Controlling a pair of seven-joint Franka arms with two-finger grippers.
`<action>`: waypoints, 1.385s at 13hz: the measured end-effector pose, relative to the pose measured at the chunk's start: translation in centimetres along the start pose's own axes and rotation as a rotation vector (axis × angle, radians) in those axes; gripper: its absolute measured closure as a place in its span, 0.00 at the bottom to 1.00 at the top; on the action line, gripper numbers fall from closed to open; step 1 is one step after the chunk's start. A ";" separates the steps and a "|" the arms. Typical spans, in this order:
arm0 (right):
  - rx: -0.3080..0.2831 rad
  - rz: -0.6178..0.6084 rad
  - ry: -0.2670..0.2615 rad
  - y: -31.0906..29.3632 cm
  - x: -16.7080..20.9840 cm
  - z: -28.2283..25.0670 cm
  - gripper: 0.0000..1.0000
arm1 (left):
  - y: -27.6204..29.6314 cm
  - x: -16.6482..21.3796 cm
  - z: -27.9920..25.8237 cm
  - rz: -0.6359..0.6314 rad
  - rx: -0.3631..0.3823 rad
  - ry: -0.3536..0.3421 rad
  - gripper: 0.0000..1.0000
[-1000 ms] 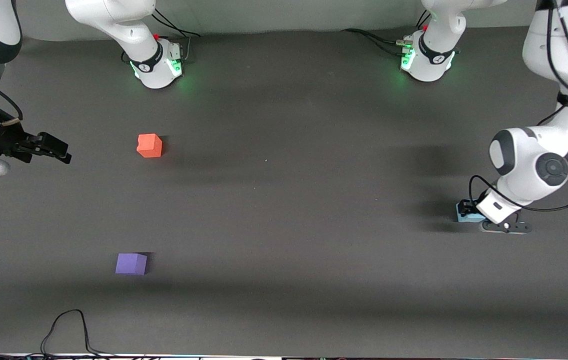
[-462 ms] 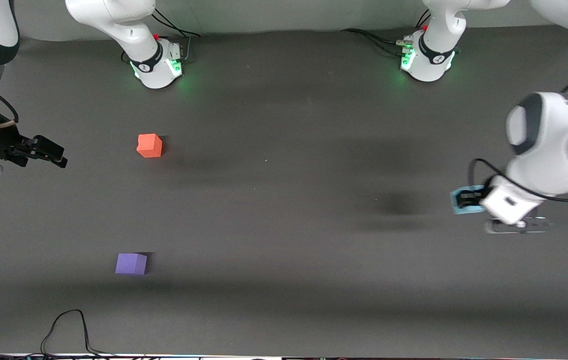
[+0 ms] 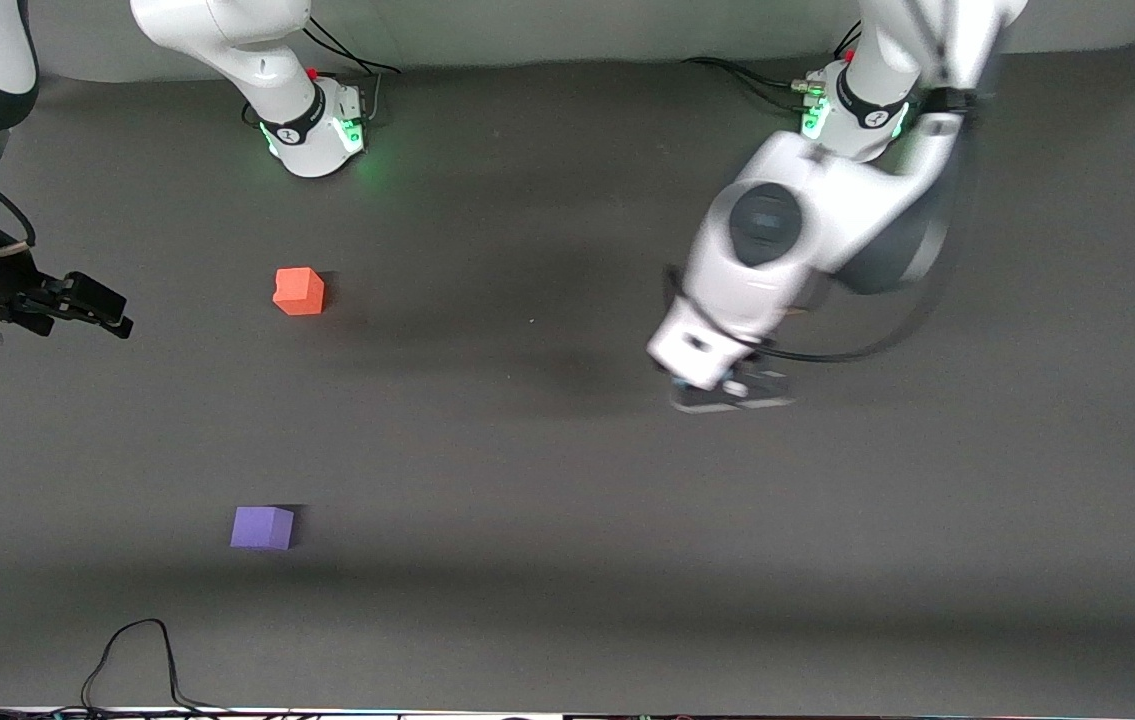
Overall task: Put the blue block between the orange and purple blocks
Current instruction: 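Lift the blue cube with the left gripper and carry it toward the table middle, then release the blue cube with the left gripper while the right gripper reaches toward it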
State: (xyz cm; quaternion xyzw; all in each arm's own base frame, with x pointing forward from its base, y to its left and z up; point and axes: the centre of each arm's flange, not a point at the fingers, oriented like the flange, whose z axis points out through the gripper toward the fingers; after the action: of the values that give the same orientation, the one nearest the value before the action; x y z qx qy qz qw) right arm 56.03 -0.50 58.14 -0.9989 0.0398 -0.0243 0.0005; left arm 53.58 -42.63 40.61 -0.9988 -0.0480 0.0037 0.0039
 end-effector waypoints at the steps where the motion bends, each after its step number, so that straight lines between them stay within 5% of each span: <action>1: 0.000 0.001 0.001 0.0 0.0 0.2 0.00 | 4.1 -2.5 1.8 0.003 0.017 0.005 0.44; 6: 0.001 0.001 0.001 0.1 -0.1 0.7 0.00 | 15.9 -10.3 14.7 0.056 0.053 0.023 0.44; 12: -0.001 0.000 -0.018 0.0 -0.3 1.5 0.00 | 17.3 -10.7 20.2 0.063 0.020 0.039 0.44; 16: -0.001 -0.008 -0.019 -0.4 -0.3 1.7 0.00 | 17.2 -9.8 19.4 0.051 0.010 0.053 0.03; 18: 0.000 -0.020 -0.016 -1.1 -0.3 1.7 0.00 | 15.4 -5.9 16.7 -0.004 -0.013 0.068 0.00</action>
State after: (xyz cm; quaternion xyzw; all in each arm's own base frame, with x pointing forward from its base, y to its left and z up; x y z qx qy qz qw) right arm 55.89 0.60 56.40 -0.9994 0.0300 -0.0163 0.0004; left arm 49.09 -58.42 23.84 -0.9983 -0.0501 -0.0306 -0.0009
